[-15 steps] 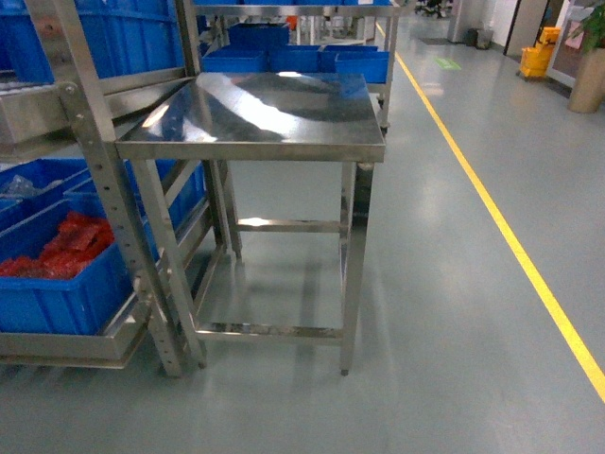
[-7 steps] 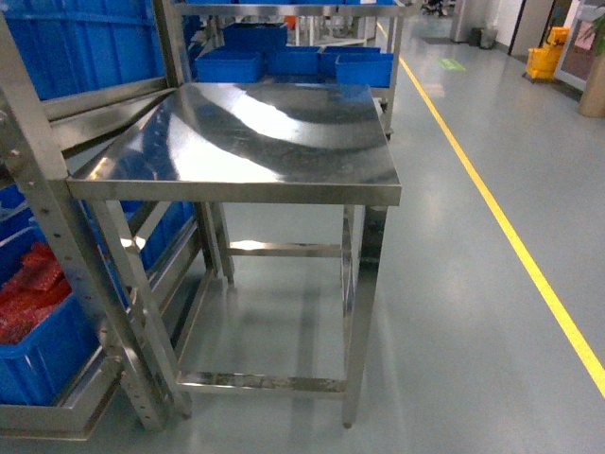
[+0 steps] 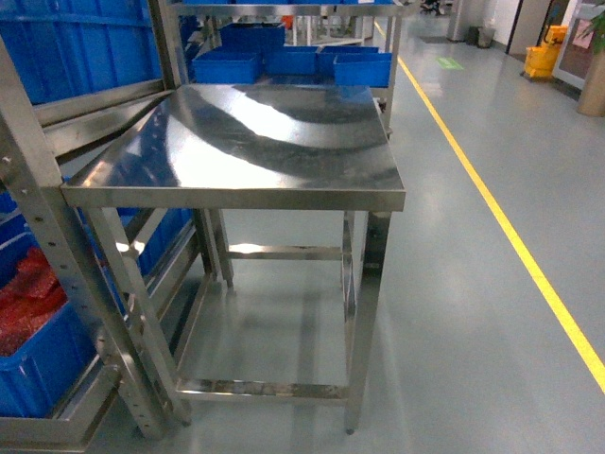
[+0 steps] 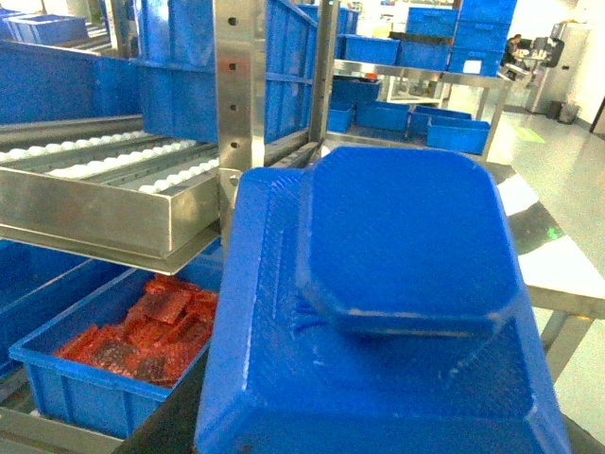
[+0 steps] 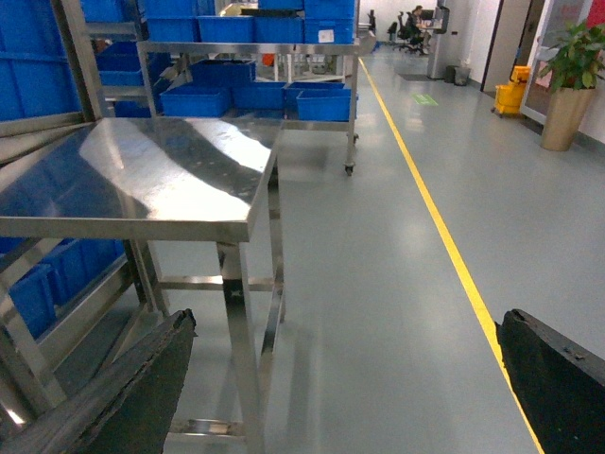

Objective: Pick blue part to blue bin on bottom shelf

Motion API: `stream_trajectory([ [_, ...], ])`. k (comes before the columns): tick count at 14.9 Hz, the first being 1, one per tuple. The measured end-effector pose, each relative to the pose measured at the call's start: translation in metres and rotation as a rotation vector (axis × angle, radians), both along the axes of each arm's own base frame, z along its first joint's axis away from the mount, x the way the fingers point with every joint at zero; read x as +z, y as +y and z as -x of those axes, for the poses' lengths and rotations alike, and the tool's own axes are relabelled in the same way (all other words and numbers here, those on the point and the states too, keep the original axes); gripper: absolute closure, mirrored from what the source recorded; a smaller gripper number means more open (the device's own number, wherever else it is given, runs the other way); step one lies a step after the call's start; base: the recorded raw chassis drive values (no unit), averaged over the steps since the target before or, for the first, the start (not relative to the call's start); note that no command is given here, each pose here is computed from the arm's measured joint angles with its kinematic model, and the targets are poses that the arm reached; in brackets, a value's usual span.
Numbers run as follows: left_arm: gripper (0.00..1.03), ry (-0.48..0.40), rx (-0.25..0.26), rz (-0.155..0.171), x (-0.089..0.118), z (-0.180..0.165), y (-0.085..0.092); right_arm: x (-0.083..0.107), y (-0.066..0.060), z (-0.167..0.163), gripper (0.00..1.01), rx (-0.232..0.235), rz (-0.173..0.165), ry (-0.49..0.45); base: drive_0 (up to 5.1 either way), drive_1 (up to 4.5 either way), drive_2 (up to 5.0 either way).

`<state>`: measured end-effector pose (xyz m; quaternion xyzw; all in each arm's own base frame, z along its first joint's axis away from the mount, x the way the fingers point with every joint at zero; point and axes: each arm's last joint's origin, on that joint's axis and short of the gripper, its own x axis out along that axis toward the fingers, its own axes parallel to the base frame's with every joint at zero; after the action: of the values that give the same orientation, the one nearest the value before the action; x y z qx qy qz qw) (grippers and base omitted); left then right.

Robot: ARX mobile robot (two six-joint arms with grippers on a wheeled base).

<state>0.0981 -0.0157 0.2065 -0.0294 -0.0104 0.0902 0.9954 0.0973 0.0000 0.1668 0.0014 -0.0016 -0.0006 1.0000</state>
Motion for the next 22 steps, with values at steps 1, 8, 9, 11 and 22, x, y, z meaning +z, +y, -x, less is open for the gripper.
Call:
stream_trajectory([
  [1, 0.60, 0.002, 0.001, -0.001, -0.0003, 0.0000, 0.0000, -0.0001, 0.0000, 0.0000, 0.03, 0.000, 0.000, 0.001, -4.7, 2.72, 2.7],
  [8, 0.60, 0.002, 0.002, -0.001, -0.0003, 0.0001, 0.0001, -0.0001, 0.0000, 0.0000, 0.03, 0.000, 0.000, 0.002, -4.9, 2.50, 2.5],
  [9, 0.60, 0.000, 0.002, 0.000, -0.0001, 0.0001, 0.0001, -0.0002, 0.0000, 0.0000, 0.03, 0.001, 0.000, 0.002, -4.9, 2.55, 2.5],
  [11, 0.60, -0.001, 0.001, 0.000, 0.0000, 0.0001, 0.0001, -0.0004, 0.0000, 0.0000, 0.03, 0.000, 0.000, 0.005, -5.0, 2.50, 2.5],
  [22, 0.60, 0.000, 0.002, 0.000, -0.0001, 0.0001, 0.0001, -0.0001, 0.0000, 0.0000, 0.03, 0.001, 0.000, 0.001, -5.0, 2.45, 2.5],
])
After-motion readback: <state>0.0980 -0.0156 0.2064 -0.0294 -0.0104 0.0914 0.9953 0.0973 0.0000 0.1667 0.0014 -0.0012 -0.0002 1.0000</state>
